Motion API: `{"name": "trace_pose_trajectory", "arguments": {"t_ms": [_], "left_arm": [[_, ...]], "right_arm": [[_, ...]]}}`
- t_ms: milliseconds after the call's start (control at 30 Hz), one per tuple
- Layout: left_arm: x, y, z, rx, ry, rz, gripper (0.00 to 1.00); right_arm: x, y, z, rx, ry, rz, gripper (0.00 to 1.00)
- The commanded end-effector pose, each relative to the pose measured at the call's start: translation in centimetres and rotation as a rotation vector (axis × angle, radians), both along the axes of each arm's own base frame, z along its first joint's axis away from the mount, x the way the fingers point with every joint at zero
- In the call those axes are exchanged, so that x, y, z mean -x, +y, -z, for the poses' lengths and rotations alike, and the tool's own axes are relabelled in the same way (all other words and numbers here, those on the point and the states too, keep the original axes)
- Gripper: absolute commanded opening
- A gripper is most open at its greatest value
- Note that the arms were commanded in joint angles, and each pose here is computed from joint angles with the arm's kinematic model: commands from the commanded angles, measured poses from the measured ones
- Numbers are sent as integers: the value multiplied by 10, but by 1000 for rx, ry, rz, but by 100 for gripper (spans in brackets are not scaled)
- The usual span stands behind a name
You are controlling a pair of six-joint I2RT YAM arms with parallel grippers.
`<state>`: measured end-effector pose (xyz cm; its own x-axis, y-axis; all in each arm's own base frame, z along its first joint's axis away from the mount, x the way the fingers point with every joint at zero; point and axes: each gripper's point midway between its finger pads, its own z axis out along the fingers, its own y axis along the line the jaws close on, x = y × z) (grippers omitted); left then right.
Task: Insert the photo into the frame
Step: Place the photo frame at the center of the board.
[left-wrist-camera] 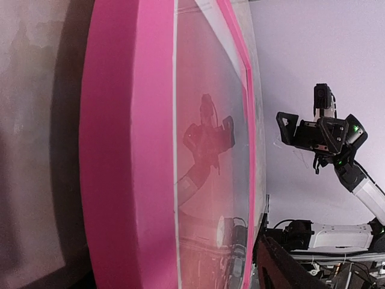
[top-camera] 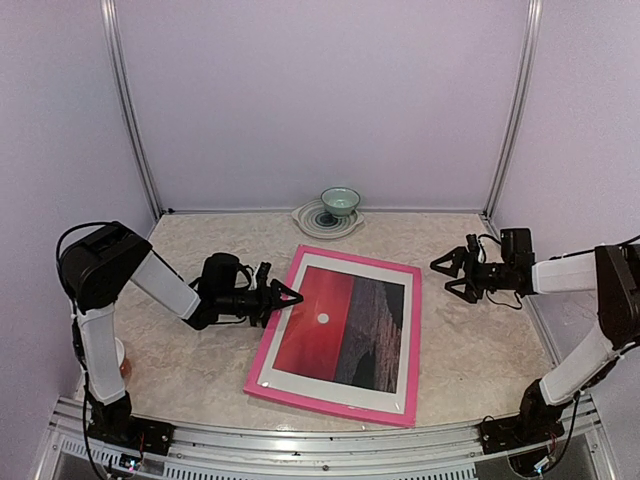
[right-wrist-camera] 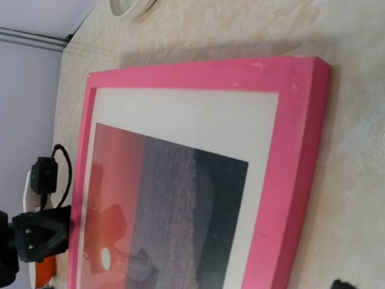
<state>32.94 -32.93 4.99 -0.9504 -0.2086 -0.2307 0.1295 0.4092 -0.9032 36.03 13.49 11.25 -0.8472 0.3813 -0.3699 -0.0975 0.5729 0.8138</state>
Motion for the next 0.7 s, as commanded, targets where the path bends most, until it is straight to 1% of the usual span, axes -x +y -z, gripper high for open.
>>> {"name": "trace_pose_trajectory", "arguments": {"t_ms": [0,67,133,233,300,667], "left_arm": [[-13,-9,-27,28,-117,-3,73],[-15,-6,-26,-5,-124,-18,79],[-17,-2,-23,-52,-130,-34,87],[-23,5,-26,-120,-167,-66,98],[-25,9,-26,-154,-168,-84,99],[-30,33,-17,-310,-186,-161,99]], "right_arm": [[-13,-6,-7,6,-30,21,99],[-15,-7,-7,8,-29,23,99],[-17,-8,-7,16,-28,31,99],[-22,-10,-8,28,-35,44,99],[-25,-11,-8,27,-35,49,99],[-29,-9,-4,17,-34,48,99]]}}
